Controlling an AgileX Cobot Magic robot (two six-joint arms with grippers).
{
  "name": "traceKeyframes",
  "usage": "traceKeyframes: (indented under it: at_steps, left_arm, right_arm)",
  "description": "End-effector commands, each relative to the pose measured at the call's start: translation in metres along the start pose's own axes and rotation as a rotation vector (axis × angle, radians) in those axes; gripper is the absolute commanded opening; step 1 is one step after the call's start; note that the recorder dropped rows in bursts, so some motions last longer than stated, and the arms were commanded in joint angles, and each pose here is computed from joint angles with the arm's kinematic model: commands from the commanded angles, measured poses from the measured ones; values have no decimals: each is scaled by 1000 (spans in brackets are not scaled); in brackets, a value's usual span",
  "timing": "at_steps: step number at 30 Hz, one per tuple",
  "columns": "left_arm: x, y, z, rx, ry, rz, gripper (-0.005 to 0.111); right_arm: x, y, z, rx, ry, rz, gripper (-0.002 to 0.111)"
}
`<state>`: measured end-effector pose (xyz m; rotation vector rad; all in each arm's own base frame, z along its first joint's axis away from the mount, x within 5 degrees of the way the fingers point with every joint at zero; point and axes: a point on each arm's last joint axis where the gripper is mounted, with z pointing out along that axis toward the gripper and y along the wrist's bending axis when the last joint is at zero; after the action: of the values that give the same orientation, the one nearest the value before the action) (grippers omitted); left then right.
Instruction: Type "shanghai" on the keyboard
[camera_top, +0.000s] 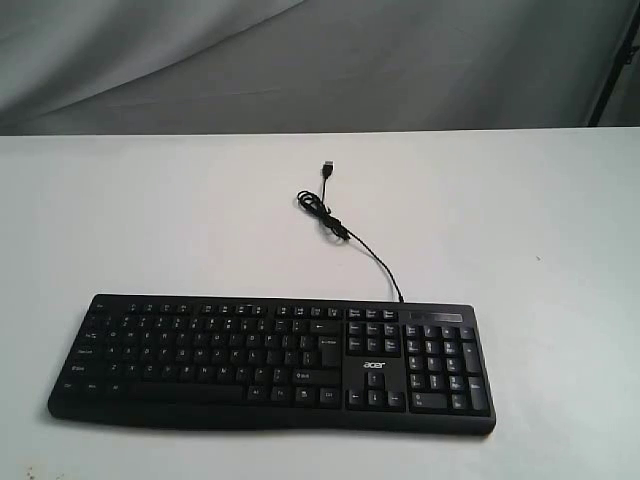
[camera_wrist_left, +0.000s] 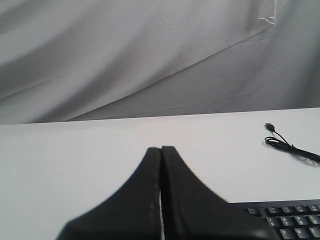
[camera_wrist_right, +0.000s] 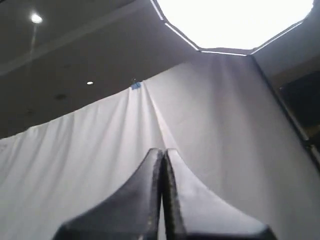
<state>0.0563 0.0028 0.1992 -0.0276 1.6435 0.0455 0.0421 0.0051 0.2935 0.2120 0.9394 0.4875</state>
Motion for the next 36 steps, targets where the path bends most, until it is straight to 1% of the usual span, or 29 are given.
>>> traceKeyframes:
  at_steps: [1,2,3,4,5,6,7,9,11,14,16,18,21,23,25,26,29,31,33,34,36]
  left_arm:
    - [0,0,0,7,-7,-2,0]
    - [0,0,0,7,-7,-2,0]
    - [0,0,0,7,-7,-2,0]
    - [0,0,0,7,-7,-2,0]
    - [0,0,0,7,-7,-2,0]
    - [0,0,0,7,-7,-2,0]
    - [0,0,0,7,-7,-2,0]
    - [0,0,0,7,-7,-2,0]
    - [0,0,0,7,-7,-2,0]
    - [0,0,0,7,-7,-2,0]
    - [0,0,0,7,-7,-2,0]
    - [0,0,0,7,-7,-2,0]
    - [0,0,0,7,-7,-2,0]
    - [0,0,0,7,-7,-2,0]
    - [0,0,0,7,-7,-2,0]
    - [0,0,0,7,-7,-2,0]
    - [0,0,0,7,-7,-2,0]
    - [0,0,0,7,-7,-2,0]
    - [0,0,0,7,-7,-2,0]
    - [0,0,0,7,-7,-2,0]
    - [0,0,0,7,-7,-2,0]
  right_arm:
    - [-24,22,71,-107,99,-92,0]
    - [-30,28,105,-148,156,-218,0]
    - [-29,28,124,-163,204,-294,0]
    - [-23,23,156,-151,314,-402,0]
    - [-18,17,173,-129,373,-446,0]
    - [-3,1,203,-87,490,-546,0]
    - [5,-10,224,-65,546,-648,0]
    - [28,-34,252,-37,664,-814,0]
    - [47,-54,265,42,733,-823,0]
    - [81,-84,268,129,847,-827,0]
    - [102,-96,267,169,892,-716,0]
    - [124,-103,266,139,938,-635,0]
    - [157,-98,262,-13,1025,-570,0]
    - [175,-91,261,-71,1086,-587,0]
    - [188,-83,264,-68,1104,-551,0]
    - [190,-77,267,-75,1093,-584,0]
    - [185,-64,277,22,1018,-731,0]
    - [179,-54,279,78,974,-888,0]
    - [176,-42,280,92,946,-1108,0]
    - [173,-37,281,118,950,-1195,0]
    - [170,-26,286,199,1007,-1286,0]
